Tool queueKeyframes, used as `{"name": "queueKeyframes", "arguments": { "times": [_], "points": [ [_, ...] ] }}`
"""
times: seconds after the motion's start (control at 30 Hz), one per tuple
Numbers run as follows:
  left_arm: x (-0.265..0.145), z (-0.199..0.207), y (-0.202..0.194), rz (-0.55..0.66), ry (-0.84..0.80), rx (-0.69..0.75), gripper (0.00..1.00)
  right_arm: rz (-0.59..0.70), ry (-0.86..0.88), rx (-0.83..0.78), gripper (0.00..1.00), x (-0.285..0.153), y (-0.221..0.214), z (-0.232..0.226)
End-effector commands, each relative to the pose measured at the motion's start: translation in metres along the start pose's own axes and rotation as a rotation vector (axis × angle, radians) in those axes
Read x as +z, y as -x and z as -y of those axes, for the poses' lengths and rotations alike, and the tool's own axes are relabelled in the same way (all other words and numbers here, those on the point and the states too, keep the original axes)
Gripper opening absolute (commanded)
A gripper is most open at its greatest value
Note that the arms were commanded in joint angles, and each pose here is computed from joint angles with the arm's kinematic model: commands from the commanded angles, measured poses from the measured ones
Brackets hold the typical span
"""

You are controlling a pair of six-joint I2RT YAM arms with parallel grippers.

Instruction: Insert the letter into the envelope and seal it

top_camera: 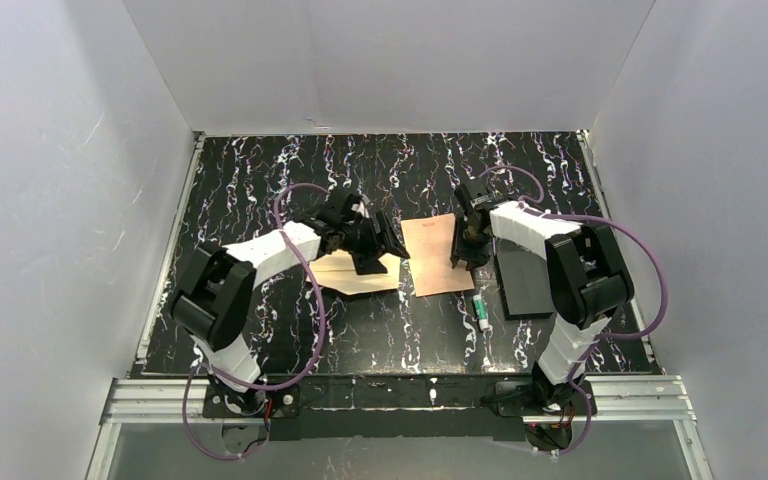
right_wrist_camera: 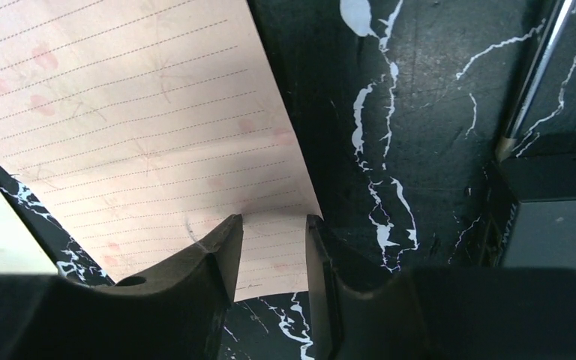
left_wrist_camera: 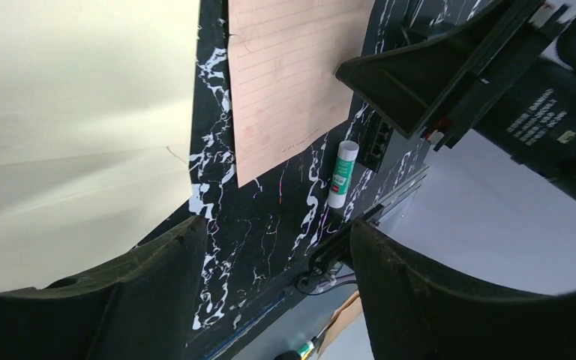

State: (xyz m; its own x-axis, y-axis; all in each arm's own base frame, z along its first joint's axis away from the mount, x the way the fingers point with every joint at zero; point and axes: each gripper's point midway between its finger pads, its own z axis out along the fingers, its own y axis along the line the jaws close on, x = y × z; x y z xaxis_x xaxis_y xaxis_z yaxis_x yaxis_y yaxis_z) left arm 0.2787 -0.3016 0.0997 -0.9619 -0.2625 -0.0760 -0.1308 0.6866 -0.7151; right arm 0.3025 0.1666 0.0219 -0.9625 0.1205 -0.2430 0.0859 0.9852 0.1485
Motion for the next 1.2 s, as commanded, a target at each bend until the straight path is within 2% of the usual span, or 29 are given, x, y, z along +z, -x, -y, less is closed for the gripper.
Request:
{"name": "queueKeyframes", "arguments": {
  "times": [0.0,0.2,0.43,0.67,0.97,1.17],
  "points": [
    [0.017,0.017,-0.008,-0.018,-0.005,-0.025,0.65,-0.095,-0.019,0.065,0.43,0.014,-0.025,0.007],
    [0.046,-0.007,-0.017,-0.037,0.082,-0.055,0.57,-0.139,-0.013,0.120,0.43,0.024,-0.037,0.017],
    [0.072,-0.007,-0.029,-0.077,0.035,-0.061,0.59,-0.207,0.120,0.212,0.44,0.021,-0.042,0.011],
    [0.093,-0.020,-0.036,-0.089,0.067,-0.091,0.60,-0.277,0.198,0.272,0.46,0.023,-0.057,0.006],
    [0.091,-0.013,-0.037,-0.102,0.028,-0.168,0.60,-0.296,0.243,0.297,0.46,0.022,-0.059,-0.002],
    [0.075,0.000,-0.023,-0.052,-0.054,-0.117,0.66,-0.283,0.298,0.263,0.53,0.016,-0.055,-0.009]
  ]
}}
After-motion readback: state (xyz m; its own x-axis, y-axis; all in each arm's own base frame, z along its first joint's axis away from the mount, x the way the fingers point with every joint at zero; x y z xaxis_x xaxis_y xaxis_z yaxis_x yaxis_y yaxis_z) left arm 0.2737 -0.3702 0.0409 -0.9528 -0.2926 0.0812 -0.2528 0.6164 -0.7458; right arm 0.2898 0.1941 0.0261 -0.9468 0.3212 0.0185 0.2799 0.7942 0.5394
